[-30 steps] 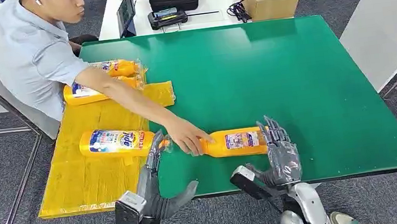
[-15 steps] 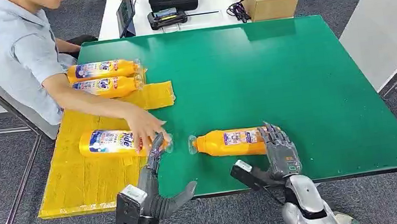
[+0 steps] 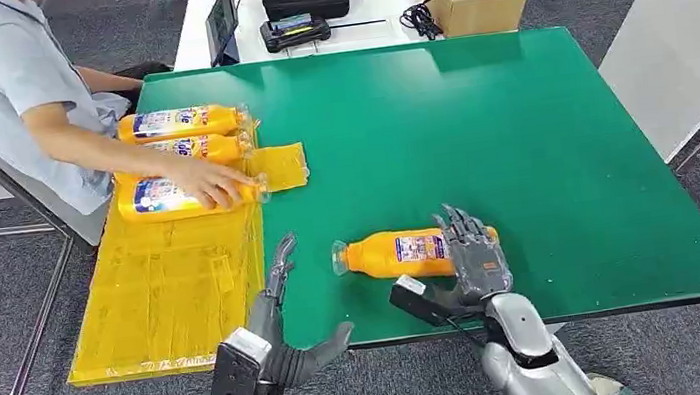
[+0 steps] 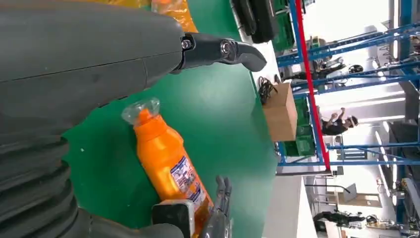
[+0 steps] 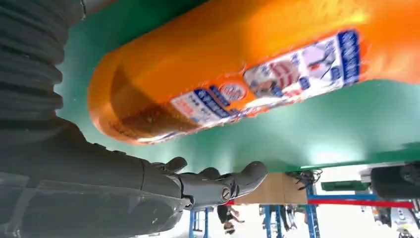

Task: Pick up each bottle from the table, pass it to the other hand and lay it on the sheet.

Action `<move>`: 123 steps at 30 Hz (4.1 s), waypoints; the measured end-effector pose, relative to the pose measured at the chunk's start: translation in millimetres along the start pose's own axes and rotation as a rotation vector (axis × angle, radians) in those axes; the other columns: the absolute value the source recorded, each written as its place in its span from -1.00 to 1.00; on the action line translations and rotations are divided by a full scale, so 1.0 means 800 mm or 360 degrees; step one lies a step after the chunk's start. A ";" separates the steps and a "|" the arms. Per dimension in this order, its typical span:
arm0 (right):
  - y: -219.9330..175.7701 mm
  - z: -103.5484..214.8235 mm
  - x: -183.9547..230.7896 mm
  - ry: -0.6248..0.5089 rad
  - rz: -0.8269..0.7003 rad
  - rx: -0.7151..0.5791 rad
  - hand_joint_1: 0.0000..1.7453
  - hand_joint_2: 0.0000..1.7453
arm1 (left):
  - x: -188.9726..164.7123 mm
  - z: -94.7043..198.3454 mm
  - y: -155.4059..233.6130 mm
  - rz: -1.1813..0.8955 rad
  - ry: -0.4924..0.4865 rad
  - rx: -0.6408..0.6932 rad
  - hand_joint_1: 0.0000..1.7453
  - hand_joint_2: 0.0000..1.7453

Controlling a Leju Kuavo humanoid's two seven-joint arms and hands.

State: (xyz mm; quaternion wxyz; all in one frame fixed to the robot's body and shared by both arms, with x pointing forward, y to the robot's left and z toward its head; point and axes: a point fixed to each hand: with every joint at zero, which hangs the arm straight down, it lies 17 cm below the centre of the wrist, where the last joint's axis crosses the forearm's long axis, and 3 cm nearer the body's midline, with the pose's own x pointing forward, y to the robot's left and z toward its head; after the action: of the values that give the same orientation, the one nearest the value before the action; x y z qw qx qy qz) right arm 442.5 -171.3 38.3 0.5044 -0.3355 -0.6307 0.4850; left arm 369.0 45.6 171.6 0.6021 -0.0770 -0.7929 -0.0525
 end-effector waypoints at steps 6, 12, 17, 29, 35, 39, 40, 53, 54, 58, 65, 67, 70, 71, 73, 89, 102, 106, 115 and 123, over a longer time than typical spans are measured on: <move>0.026 -0.006 -0.013 0.0072 -0.0017 0.0154 -1.00 1.00 | 0.000 -0.001 -0.004 0.0029 0.0013 -0.0024 -1.00 1.00; 0.030 -0.014 -0.015 0.0080 -0.0004 0.0184 -1.00 1.00 | 0.000 -0.002 -0.004 0.0032 0.0013 -0.0023 -1.00 1.00; 0.038 -0.019 -0.024 0.0140 0.0007 0.0255 -1.00 1.00 | 0.000 -0.002 -0.004 0.0031 0.0014 -0.0023 -1.00 1.00; 0.032 -0.041 -0.011 0.0122 0.0166 0.0308 -1.00 1.00 | 0.000 -0.001 -0.004 -0.0032 0.0011 -0.0025 -1.00 1.00; 0.030 -0.040 0.008 0.0073 0.0179 0.0310 -1.00 1.00 | 0.006 0.001 -0.001 -0.0056 -0.0009 -0.0014 -1.00 1.00; 0.032 -0.038 0.006 0.0085 0.0180 0.0341 -1.00 1.00 | 0.006 0.001 -0.001 -0.0070 -0.0011 -0.0017 -1.00 1.00; 0.034 -0.036 0.004 0.0091 0.0184 0.0354 -0.92 1.00 | 0.006 0.001 -0.001 -0.0069 -0.0009 -0.0018 -1.00 1.00; 0.043 -0.028 -0.048 0.0228 0.0290 0.0454 0.82 1.00 | 0.002 0.003 -0.003 -0.0069 0.0016 -0.0038 -1.00 1.00; 0.043 -0.027 -0.050 0.0233 0.0294 0.0455 0.82 1.00 | 0.001 0.003 -0.003 -0.0070 0.0017 -0.0038 -1.00 1.00; 0.042 -0.026 -0.057 0.0252 0.0310 0.0451 1.00 1.00 | 0.000 0.006 -0.003 -0.0077 0.0026 -0.0045 -1.00 1.00; 0.041 -0.027 -0.043 0.0151 0.0037 0.0438 1.00 1.00 | -0.001 0.008 -0.008 -0.0063 0.0025 -0.0082 -1.00 1.00; 0.034 -0.029 -0.034 0.0080 -0.0120 0.0409 1.00 1.00 | 0.002 0.006 -0.008 -0.0040 0.0008 -0.0083 -1.00 1.00; 0.024 -0.027 -0.014 -0.0037 -0.0346 0.0357 1.00 1.00 | 0.003 0.001 -0.006 0.0006 -0.0005 -0.0066 -1.00 1.00; 0.020 -0.025 -0.006 -0.0076 -0.0412 0.0338 1.00 1.00 | 0.003 -0.001 -0.005 0.0026 -0.0004 -0.0050 -1.00 1.00; 0.015 -0.021 0.013 -0.0158 -0.0553 0.0312 1.00 1.00 | 0.000 -0.006 0.001 0.0113 0.0013 -0.0003 -1.00 1.00; -0.063 -0.009 0.156 -0.0666 -0.1267 0.0172 1.00 1.00 | -0.062 -0.019 0.040 0.0863 0.0292 0.0282 -1.00 1.00; -0.071 -0.012 0.229 -0.0864 -0.1300 0.0236 1.00 1.00 | -0.048 -0.047 0.023 0.0767 0.0229 0.0200 -1.00 1.00; -0.066 -0.014 0.238 -0.0870 -0.1280 0.0263 1.00 1.00 | -0.044 -0.050 0.007 0.0733 0.0226 0.0135 -1.00 1.00; -0.052 -0.015 0.252 -0.0894 -0.1247 0.0340 1.00 1.00 | -0.050 -0.054 -0.011 0.0754 0.0275 0.0039 -1.00 1.00; -0.042 -0.015 0.271 -0.0934 -0.1145 0.0399 1.00 1.00 | -0.063 -0.062 -0.005 0.0777 0.0320 0.0066 1.00 1.00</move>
State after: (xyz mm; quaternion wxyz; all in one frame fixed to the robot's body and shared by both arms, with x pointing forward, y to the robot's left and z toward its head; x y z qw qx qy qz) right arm 398.7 19.2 138.1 0.4775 0.1186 -0.7591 0.4263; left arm 428.7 29.7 136.8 0.6743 -0.2480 -0.6879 0.1032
